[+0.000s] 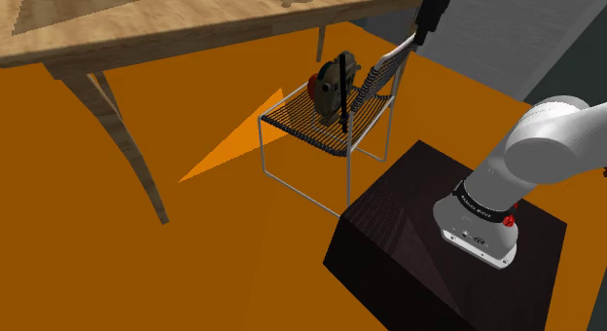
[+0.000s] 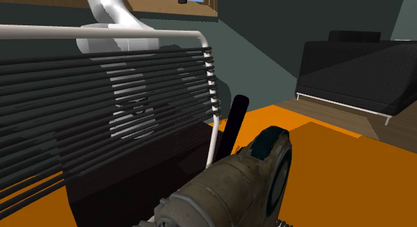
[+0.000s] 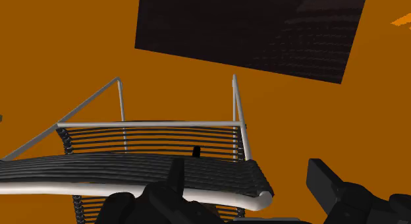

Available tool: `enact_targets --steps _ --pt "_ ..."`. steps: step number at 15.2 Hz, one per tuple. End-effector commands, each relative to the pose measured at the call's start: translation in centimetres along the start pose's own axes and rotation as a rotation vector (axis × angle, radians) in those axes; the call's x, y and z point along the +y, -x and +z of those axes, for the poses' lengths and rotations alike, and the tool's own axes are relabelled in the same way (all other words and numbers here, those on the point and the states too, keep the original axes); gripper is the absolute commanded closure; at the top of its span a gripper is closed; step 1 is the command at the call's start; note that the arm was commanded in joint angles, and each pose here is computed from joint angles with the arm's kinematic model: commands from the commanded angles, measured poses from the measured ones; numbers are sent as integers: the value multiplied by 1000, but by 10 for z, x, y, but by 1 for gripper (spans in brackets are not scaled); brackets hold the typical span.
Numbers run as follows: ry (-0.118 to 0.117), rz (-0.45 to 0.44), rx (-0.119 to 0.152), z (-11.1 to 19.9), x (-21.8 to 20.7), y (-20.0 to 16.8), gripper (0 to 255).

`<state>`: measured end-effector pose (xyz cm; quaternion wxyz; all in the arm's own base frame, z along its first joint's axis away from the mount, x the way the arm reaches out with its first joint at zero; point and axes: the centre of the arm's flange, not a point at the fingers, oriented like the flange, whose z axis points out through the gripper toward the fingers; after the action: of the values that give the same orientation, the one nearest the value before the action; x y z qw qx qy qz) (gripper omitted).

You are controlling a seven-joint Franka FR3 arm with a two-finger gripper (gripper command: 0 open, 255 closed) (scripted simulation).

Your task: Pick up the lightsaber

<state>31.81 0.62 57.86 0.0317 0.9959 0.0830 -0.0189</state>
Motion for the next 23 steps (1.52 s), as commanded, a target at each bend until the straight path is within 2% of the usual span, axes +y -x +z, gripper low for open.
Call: enact_targets --steps 1,23 --pt "0 0 0 0 0 0 0" --pt "-73 -63 132 126 83 -222 0"
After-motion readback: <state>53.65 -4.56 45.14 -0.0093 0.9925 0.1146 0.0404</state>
